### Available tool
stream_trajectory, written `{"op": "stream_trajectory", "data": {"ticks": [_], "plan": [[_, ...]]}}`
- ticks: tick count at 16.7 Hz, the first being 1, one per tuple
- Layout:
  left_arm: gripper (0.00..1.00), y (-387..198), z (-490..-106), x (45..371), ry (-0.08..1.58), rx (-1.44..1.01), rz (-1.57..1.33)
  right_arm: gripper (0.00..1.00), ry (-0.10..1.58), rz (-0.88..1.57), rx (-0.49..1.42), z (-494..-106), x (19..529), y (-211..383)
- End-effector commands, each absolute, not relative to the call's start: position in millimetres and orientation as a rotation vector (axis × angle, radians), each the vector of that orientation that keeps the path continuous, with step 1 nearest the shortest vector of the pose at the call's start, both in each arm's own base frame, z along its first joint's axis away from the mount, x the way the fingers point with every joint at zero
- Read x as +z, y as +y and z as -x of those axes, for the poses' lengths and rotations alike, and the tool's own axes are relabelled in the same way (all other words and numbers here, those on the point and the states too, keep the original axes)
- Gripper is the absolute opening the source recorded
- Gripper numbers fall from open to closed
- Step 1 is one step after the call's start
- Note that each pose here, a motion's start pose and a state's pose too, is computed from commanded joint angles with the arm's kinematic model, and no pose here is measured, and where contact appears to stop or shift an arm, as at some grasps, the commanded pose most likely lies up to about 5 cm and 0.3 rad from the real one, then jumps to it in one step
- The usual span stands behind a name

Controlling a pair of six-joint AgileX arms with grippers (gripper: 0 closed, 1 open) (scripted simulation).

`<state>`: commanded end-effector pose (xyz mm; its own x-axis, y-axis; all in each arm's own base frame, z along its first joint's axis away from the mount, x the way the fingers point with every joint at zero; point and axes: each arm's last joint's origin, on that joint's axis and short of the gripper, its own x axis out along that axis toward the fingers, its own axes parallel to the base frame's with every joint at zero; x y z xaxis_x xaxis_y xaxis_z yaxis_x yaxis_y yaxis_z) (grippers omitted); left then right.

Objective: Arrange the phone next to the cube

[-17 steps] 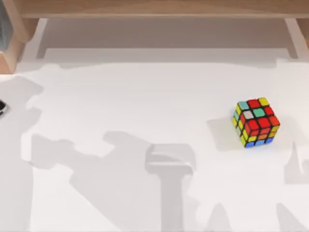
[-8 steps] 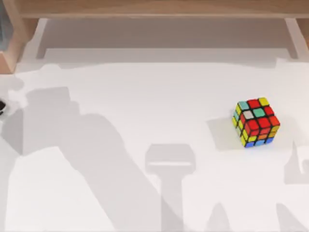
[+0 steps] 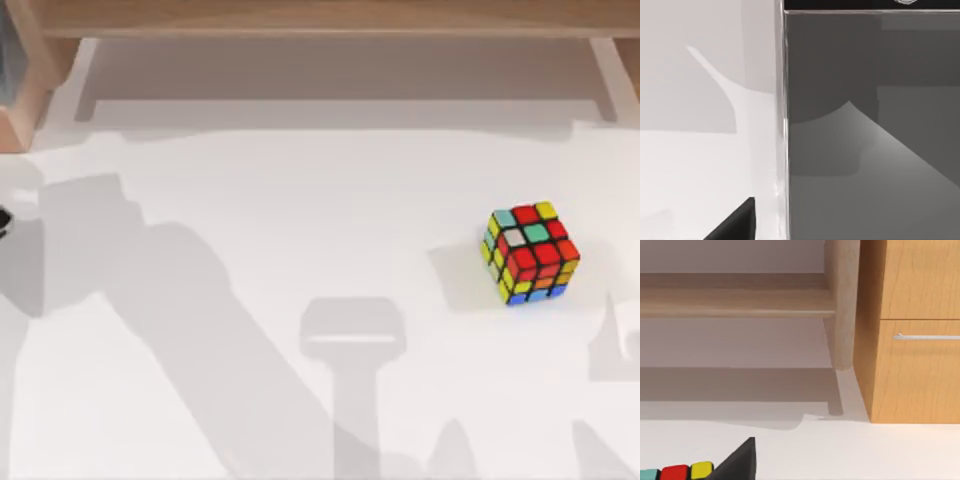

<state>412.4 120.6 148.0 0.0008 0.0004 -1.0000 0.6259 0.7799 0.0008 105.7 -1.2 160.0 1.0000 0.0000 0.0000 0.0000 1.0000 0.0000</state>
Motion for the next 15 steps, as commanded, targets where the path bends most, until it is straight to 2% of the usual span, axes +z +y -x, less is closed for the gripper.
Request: {"op": "stream_trajectory", "data": {"ticks": [6,10,15], "plan": [[1.00,123,-412,112,1.504,-0.524,-0.527,1.00,0.000,0.000,0.000,-106,160,-1],[1.00,123,-412,108,1.506,-0.526,-0.526,1.00,0.000,0.000,0.000,-106,160,-1],[0.62,123,-412,108,1.506,-0.526,-0.526,1.00,0.000,0.000,0.000,-106,160,-1]]}}
